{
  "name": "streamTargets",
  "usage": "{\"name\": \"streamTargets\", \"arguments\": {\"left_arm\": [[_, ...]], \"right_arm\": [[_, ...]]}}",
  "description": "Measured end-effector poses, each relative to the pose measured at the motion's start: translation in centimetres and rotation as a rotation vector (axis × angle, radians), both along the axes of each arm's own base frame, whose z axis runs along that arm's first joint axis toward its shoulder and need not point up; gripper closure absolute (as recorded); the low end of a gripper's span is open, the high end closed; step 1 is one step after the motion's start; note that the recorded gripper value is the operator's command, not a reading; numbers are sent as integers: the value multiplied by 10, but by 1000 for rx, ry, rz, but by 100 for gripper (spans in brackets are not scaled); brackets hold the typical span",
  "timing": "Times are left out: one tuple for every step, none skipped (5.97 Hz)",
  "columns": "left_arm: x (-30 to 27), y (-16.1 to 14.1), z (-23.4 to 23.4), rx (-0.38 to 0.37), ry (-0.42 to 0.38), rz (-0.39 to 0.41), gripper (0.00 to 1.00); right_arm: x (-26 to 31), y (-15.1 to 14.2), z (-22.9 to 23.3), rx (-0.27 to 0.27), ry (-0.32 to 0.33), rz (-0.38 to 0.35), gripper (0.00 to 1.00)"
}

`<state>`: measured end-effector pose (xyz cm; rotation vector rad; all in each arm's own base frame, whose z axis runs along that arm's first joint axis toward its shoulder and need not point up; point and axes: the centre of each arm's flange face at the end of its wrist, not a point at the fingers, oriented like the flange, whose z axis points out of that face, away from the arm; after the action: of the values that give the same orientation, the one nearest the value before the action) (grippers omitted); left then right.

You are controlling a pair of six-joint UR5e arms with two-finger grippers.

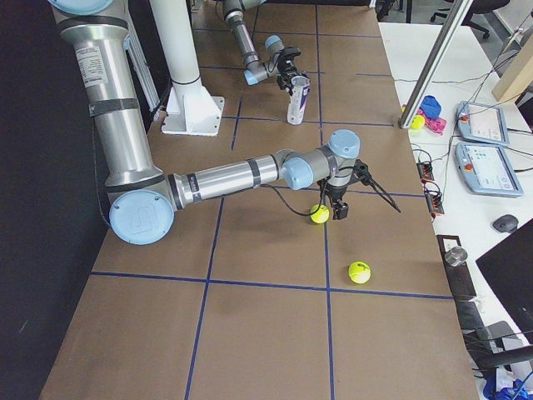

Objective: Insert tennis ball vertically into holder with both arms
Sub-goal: 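Hold the upright can with the left gripper while the right gripper grasps a tennis ball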

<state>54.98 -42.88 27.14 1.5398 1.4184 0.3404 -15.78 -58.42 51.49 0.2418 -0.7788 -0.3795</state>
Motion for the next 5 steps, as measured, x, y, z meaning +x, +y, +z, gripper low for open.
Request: {"name": "streamTargets", "arguments": {"left_arm": [[0, 0, 0, -1, 1, 0, 10], [0, -1, -1, -2, 2, -1, 10], [0, -1, -1, -3, 3, 0, 10], [0, -1, -1, -4, 2, 0, 10], [0, -1, -1, -4, 3, 0, 10]], "right_arm": [[-33, -6, 6, 14, -9, 13, 1], [-53, -9, 14, 20, -13, 14, 1], [-67, -8, 19, 23, -6, 8, 1], [-78, -5, 26, 20, 8, -4, 1], [-91, 0, 36, 12, 26, -21, 1]]}}
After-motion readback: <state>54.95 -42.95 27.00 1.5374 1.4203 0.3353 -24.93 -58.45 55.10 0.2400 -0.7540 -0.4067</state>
